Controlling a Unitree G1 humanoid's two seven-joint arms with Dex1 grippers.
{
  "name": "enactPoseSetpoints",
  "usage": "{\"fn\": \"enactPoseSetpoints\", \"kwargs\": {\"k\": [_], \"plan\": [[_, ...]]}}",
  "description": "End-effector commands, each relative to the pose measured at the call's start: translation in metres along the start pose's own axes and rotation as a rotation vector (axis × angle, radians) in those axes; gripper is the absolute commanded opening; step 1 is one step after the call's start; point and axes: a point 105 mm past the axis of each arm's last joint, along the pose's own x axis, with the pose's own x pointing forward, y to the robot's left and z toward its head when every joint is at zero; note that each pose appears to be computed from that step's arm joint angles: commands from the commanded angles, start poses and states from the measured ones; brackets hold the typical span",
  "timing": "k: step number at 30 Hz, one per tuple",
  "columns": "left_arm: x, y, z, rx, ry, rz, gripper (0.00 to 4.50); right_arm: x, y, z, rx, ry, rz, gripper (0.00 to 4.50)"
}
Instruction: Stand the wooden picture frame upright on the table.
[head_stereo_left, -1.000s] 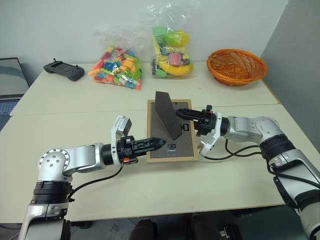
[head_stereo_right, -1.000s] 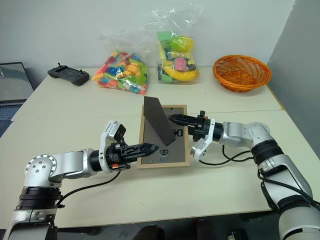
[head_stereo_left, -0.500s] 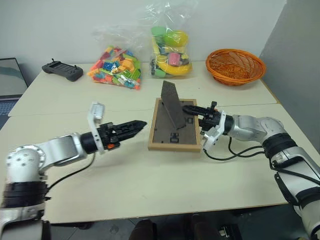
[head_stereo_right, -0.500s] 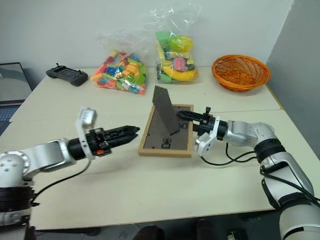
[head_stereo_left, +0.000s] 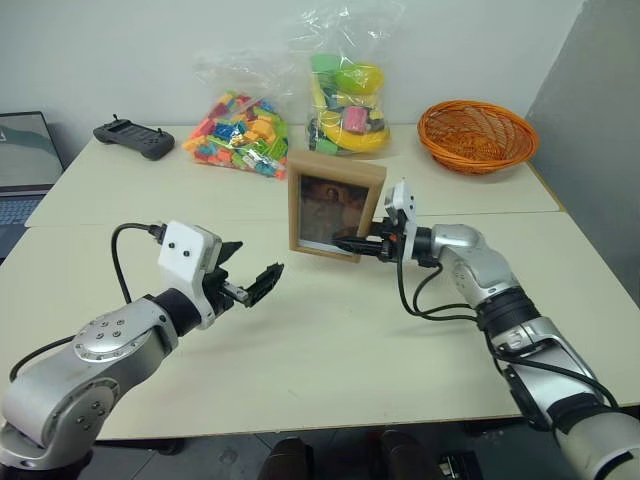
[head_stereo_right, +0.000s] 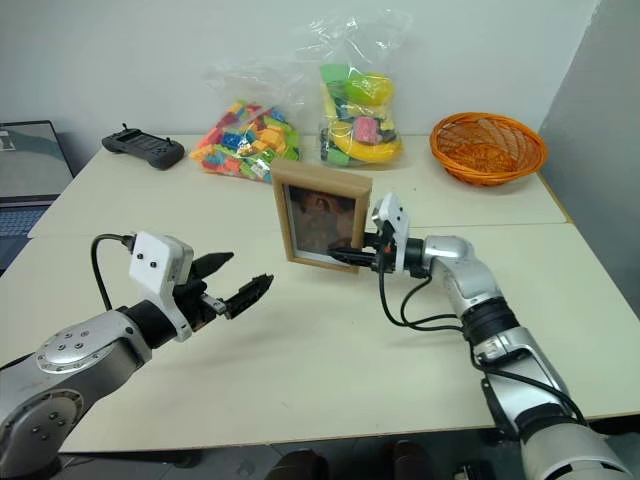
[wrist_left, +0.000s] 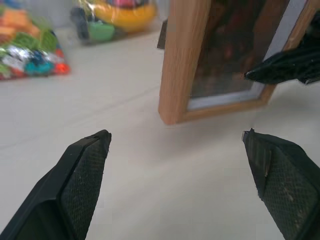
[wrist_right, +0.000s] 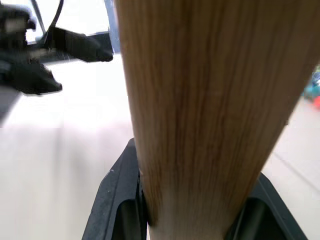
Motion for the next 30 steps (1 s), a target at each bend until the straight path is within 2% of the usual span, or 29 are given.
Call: {"fn": "enactPoseSetpoints", "kwargs": {"k": [1,7,12,13,16,19,23,27,30], "plan": [[-0.002,-0.007,0.004,0.021,-0.043,-0.018,4.5,0.007,-0.013,-0.01,0.008,0.007,-0.083,1.34],[-0.003,-0.01,-0.01,-0.009,0.007,-0.048,4.5,0.003,-0.02,-0.046,0.026,0.088,-0.142,1.34],[0.001,-0.01,-0.011,-0.023,0.008,-0.062,4.5,0.003,-0.017,-0.059,0.076,0.12,-0.144,1.34],[0.002,-0.009,-0.012,-0.019,0.012,-0.064,4.5,0.003,-0.017,-0.059,0.083,0.117,-0.142,2.04],[0.004,-0.008,-0.014,-0.017,0.018,-0.067,4.5,0.002,-0.016,-0.06,0.082,0.117,-0.144,2.57],[0.006,-0.008,-0.013,-0.014,0.015,-0.076,4.5,-0.008,-0.02,-0.061,0.059,0.127,-0.165,3.36],[0.008,-0.002,-0.015,-0.004,0.022,-0.074,4.5,-0.04,-0.026,-0.067,-0.028,0.206,-0.225,4.36],[0.01,0.012,-0.014,0.01,0.024,-0.059,4.5,-0.087,-0.027,-0.057,-0.114,0.253,-0.327,4.45],[0.01,0.024,-0.01,0.005,0.029,-0.06,4.5,-0.113,-0.01,-0.034,-0.143,0.253,-0.343,4.45]]}}
